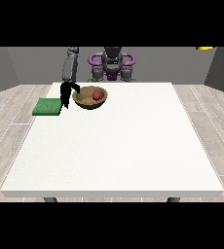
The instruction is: Pick the cup and pour the ball into the bowl, then pick the bowl and place it on the pad
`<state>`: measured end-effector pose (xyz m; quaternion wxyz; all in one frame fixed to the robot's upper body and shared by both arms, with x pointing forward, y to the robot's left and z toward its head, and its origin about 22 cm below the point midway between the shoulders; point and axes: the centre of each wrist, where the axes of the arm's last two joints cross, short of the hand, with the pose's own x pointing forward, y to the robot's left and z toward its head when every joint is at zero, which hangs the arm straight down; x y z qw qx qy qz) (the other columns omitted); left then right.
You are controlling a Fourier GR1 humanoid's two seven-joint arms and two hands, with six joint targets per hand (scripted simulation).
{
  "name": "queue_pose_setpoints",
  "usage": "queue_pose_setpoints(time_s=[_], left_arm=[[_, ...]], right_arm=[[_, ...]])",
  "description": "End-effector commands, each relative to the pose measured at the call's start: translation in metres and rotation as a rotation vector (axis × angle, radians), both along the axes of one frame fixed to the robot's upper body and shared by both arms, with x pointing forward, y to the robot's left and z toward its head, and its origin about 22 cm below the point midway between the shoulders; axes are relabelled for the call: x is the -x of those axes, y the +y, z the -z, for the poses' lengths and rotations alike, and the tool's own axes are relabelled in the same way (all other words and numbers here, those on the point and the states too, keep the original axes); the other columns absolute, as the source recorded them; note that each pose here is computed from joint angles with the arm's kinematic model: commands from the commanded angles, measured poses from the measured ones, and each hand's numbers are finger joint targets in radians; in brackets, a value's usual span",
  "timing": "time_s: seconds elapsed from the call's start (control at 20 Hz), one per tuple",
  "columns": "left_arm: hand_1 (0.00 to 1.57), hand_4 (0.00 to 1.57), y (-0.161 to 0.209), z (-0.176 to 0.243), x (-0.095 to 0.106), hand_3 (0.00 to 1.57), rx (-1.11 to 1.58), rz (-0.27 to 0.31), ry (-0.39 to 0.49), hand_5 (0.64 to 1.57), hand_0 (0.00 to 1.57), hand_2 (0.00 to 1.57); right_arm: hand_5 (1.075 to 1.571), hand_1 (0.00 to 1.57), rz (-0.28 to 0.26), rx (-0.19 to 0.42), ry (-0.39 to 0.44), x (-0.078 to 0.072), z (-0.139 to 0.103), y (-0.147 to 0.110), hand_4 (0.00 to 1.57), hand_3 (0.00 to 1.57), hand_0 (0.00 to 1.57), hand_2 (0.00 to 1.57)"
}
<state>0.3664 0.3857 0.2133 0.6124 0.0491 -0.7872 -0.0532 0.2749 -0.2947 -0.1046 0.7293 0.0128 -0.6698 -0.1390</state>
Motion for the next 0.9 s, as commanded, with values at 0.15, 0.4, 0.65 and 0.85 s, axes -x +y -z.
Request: queue_pose_setpoints(time_s=[0.15,0.4,0.65,0.85], left_arm=[[0.00,1.01,0.019,0.016,0.018,0.00,-0.015,-0.011,-0.061,1.539,0.00,0.00],[0.00,1.02,0.010,-0.017,0.014,0.00,-0.013,-0.013,-0.053,1.538,0.00,0.00],[0.00,1.02,0.037,0.008,0.025,0.00,-0.017,-0.018,-0.003,1.545,0.00,0.00],[0.00,1.02,0.036,-0.029,0.027,0.00,-0.005,0.022,-0.106,1.535,0.00,0.00]], right_arm=[[1.548,0.00,0.023,0.015,-0.041,-0.009,0.002,-0.003,0.47,0.00,0.00,0.00],[1.546,0.00,0.003,-0.004,-0.028,-0.017,0.003,0.014,0.43,0.00,0.00,0.00],[1.547,0.00,-0.009,0.003,-0.013,-0.030,-0.003,0.060,0.47,0.00,0.00,0.00],[1.514,0.88,0.172,0.049,0.131,0.004,0.023,0.008,0.61,0.00,0.88,0.58]])
